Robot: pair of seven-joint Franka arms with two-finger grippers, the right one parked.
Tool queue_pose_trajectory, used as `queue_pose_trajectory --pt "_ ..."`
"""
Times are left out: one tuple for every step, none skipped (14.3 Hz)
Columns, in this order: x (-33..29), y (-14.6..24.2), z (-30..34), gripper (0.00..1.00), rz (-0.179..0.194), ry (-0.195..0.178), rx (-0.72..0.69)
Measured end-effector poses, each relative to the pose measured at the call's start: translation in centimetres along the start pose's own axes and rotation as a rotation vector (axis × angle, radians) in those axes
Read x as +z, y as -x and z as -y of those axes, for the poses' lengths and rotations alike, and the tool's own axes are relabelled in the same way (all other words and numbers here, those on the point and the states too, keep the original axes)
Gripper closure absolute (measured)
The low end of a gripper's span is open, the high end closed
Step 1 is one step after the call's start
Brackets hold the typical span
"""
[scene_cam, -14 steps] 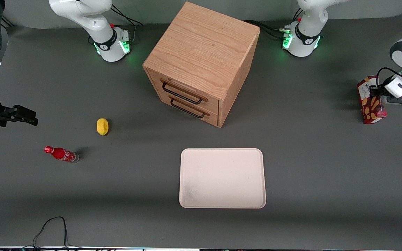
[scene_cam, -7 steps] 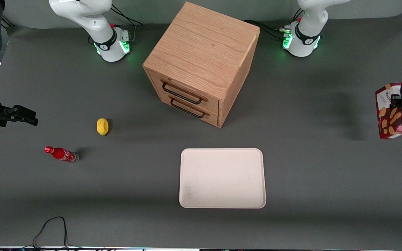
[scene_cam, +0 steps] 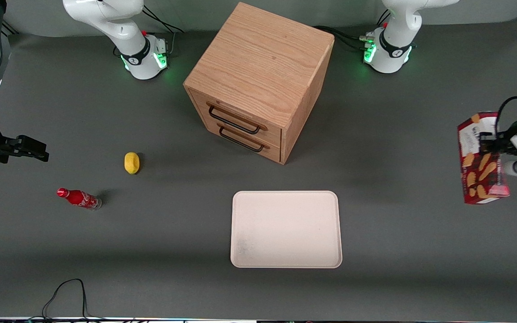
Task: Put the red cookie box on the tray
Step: 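Carry the held cookie box over to the cream tray's edge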
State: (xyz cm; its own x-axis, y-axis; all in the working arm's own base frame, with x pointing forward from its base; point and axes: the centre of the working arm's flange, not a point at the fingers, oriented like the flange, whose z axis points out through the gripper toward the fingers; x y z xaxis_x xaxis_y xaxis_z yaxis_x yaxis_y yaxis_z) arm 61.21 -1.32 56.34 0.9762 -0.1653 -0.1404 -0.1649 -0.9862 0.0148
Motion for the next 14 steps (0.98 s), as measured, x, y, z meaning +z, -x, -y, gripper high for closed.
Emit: queue_pose_trajectory --pt "-1.0 -1.4 -2.4 0.96 0.0 0.007 -0.003" --pt "-1.5 -2.7 -4.7 0.96 -0.005 0.015 0.001" --pt "-1.4 -4.1 -6.8 0.96 -0.01 0.023 0.0" --pt "-0.7 -5.4 -8.9 0.96 -0.01 0.03 -0.013" --pt "0.5 -6.7 -11.0 0.96 -0.008 0.038 -0.032" --pt "1.9 -8.2 -13.2 0.96 -0.019 0.049 -0.048" --pt "3.3 -9.6 -15.3 0.96 -0.036 0.06 -0.062" --pt "4.9 -10.9 -17.4 0.96 -0.055 0.068 -0.082" --pt "6.7 -12.1 -19.2 0.96 -0.072 0.076 -0.104" --pt "8.3 -13.1 -20.6 0.96 -0.09 0.084 -0.122" --pt "10.1 -14.1 -21.7 0.96 -0.104 0.09 -0.134" --pt "12.1 -15.1 -22.4 0.96 -0.116 0.094 -0.142" --pt "14.2 -16.1 -22.9 0.96 -0.129 0.1 -0.153" --pt "16.5 -17.1 -23.2 0.96 -0.146 0.106 -0.168"
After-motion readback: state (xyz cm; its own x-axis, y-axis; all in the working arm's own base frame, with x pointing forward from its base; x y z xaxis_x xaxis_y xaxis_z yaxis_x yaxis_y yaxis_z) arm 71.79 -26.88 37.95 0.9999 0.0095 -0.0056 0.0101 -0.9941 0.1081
